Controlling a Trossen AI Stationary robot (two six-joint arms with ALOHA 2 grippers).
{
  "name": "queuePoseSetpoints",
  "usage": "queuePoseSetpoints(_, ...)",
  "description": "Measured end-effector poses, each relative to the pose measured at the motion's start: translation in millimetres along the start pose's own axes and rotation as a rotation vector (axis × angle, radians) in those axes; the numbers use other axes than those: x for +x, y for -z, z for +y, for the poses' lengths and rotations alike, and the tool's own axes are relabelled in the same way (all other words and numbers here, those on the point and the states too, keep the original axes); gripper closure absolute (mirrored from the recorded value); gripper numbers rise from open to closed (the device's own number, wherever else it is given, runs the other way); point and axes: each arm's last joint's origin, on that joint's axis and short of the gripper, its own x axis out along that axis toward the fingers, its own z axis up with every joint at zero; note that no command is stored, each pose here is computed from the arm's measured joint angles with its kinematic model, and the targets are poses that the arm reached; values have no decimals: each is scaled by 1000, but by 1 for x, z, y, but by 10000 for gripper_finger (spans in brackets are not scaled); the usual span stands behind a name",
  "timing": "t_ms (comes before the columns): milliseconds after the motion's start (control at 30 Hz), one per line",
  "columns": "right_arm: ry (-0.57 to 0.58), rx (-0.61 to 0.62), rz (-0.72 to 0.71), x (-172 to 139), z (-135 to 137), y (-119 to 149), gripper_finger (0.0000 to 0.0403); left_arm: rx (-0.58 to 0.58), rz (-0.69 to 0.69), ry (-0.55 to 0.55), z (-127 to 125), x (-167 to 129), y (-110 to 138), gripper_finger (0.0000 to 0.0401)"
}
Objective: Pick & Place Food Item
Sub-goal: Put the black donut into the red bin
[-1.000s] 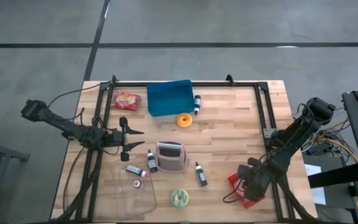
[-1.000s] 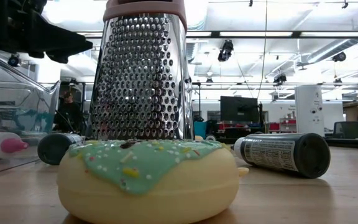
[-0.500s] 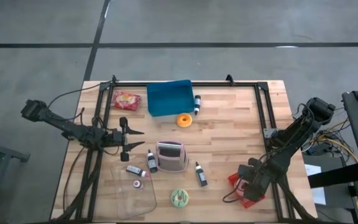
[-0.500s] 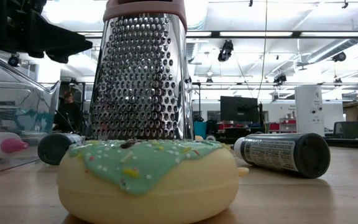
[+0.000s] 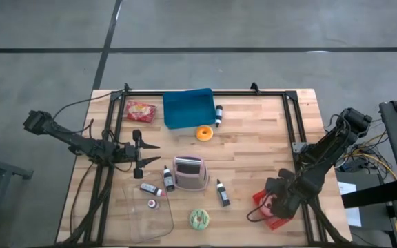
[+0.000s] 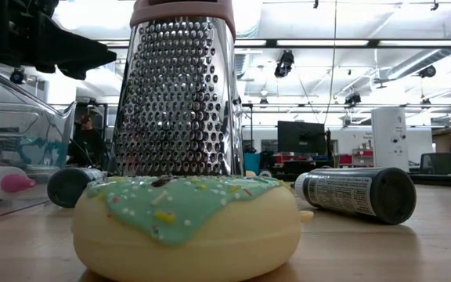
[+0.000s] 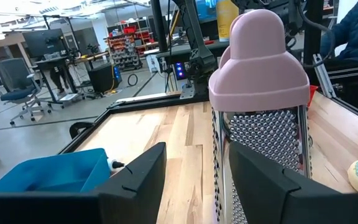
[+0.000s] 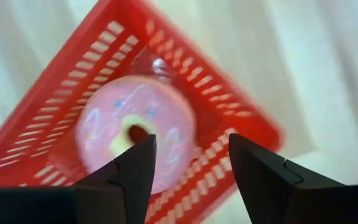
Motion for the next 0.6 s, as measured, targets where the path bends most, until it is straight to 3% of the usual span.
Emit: queuePoseSetpoints(600,203,-264,-565,-41,-5,-38,204,0,-1,4,0,0,0,224)
